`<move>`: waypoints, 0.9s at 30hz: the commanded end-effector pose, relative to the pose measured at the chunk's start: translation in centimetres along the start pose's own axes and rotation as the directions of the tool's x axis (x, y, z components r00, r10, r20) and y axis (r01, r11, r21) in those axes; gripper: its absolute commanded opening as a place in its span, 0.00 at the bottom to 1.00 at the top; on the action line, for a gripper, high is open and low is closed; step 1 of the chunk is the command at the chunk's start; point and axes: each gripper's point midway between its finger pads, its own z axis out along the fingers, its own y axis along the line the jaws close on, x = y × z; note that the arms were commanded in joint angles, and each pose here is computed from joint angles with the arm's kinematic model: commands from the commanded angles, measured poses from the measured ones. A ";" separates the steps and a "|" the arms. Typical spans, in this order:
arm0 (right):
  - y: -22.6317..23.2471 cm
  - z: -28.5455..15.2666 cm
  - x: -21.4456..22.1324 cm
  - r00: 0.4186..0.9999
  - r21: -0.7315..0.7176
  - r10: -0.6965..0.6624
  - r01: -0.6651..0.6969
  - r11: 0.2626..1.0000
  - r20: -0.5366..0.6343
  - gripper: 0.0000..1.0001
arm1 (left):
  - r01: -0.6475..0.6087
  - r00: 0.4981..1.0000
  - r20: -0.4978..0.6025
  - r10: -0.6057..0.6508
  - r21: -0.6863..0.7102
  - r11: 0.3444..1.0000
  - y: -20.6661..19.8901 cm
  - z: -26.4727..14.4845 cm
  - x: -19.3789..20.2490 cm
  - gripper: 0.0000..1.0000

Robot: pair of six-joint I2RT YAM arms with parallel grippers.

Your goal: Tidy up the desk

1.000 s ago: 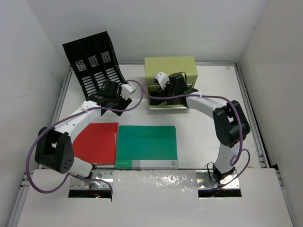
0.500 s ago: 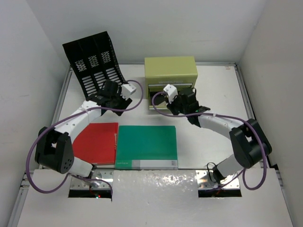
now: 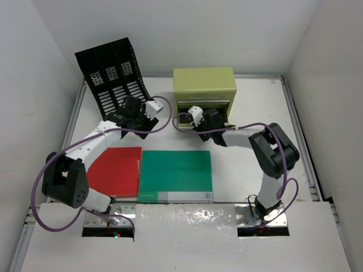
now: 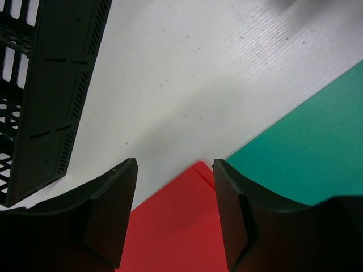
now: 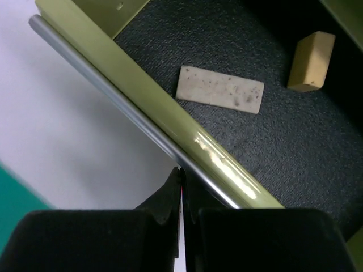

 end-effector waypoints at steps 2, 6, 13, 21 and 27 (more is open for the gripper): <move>-5.9 0.4 -5.4 0.992 0.266 -0.085 0.058 0.962 0.091 0.00 | 0.002 0.999 0.038 -0.002 -0.006 1.000 0.5 0.0 -1.0 0.54; -8.3 0.4 -6.7 0.983 0.377 -0.147 0.095 0.921 0.111 0.00 | 0.000 1.000 0.027 0.000 0.004 1.000 0.3 0.4 -0.7 0.54; -10.1 1.9 -7.4 0.975 0.451 -0.191 0.120 0.885 0.115 0.00 | -0.004 1.000 0.005 0.004 0.010 1.000 0.2 1.0 -0.2 0.54; -11.5 1.3 -8.1 0.971 0.531 -0.179 0.070 0.844 0.157 0.00 | -0.005 1.000 -0.002 0.005 0.010 1.000 0.3 1.1 -0.2 0.54; -12.1 1.1 -9.0 0.968 0.558 -0.151 0.013 0.829 0.202 0.00 | -0.005 1.000 -0.006 0.005 0.005 1.000 0.4 0.9 -0.3 0.54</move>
